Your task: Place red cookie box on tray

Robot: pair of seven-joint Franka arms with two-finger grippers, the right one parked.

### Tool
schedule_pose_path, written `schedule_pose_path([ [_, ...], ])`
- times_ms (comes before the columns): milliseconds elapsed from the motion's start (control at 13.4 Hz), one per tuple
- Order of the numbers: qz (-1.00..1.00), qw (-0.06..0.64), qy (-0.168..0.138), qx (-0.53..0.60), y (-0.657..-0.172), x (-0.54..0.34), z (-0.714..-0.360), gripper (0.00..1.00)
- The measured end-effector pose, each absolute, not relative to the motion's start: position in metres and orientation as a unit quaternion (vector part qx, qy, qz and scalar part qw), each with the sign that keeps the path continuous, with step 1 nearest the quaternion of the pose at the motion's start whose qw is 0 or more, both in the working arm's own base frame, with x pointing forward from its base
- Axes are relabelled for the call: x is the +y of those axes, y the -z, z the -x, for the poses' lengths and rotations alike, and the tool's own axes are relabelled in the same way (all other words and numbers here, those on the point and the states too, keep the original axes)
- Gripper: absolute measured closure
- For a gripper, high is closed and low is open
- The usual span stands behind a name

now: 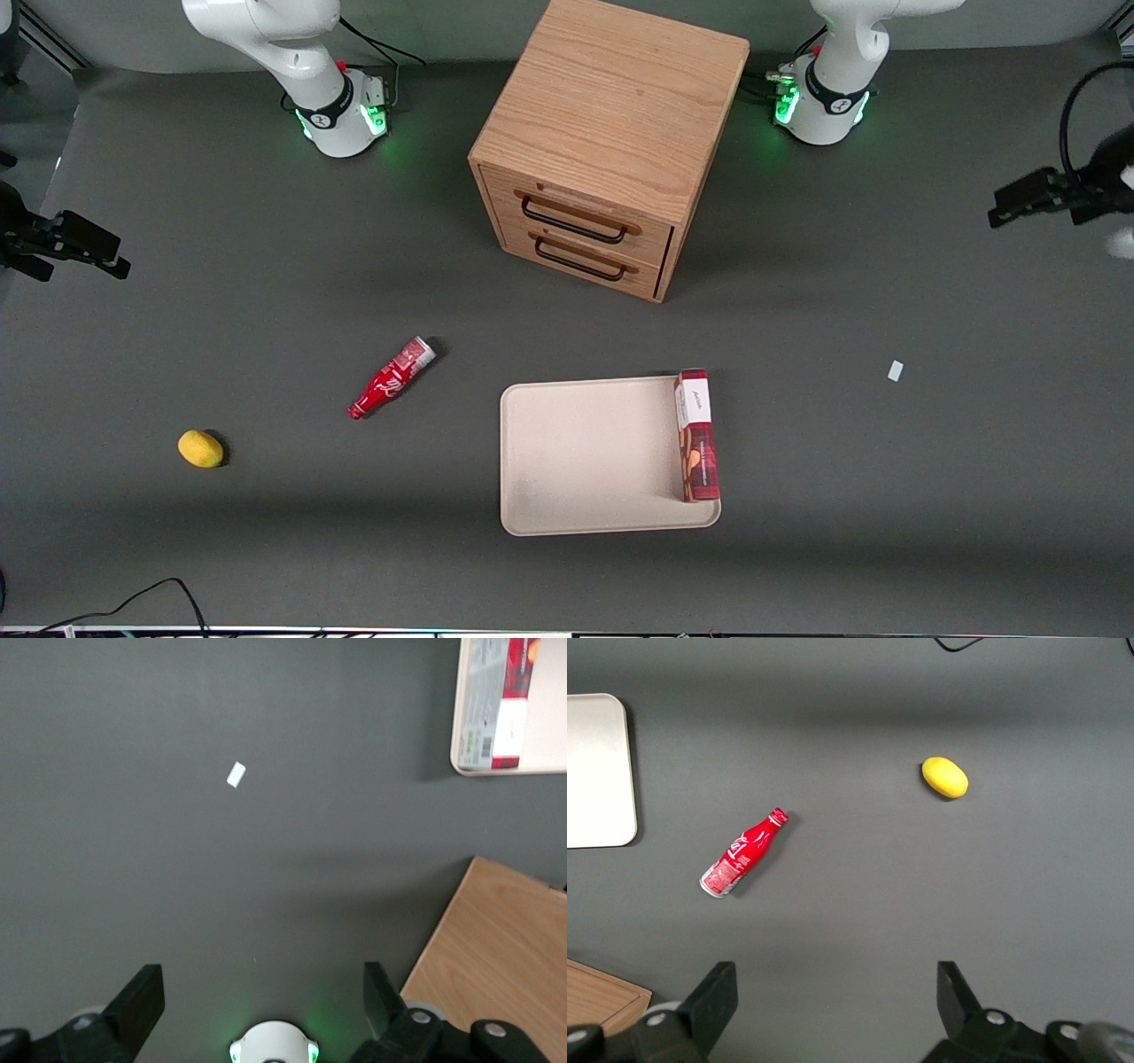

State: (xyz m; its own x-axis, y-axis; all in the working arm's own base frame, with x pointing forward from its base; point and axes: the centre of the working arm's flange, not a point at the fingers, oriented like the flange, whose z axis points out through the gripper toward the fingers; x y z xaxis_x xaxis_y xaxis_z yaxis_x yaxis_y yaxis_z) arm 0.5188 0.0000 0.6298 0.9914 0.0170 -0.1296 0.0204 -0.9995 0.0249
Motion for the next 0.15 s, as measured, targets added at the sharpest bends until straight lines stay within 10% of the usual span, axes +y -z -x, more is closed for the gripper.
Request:
schedule_pose_path([
  [150, -0.998, 0.014, 0.066, 0.01, -0.63, 0.0016, -0.5136, 0.0],
])
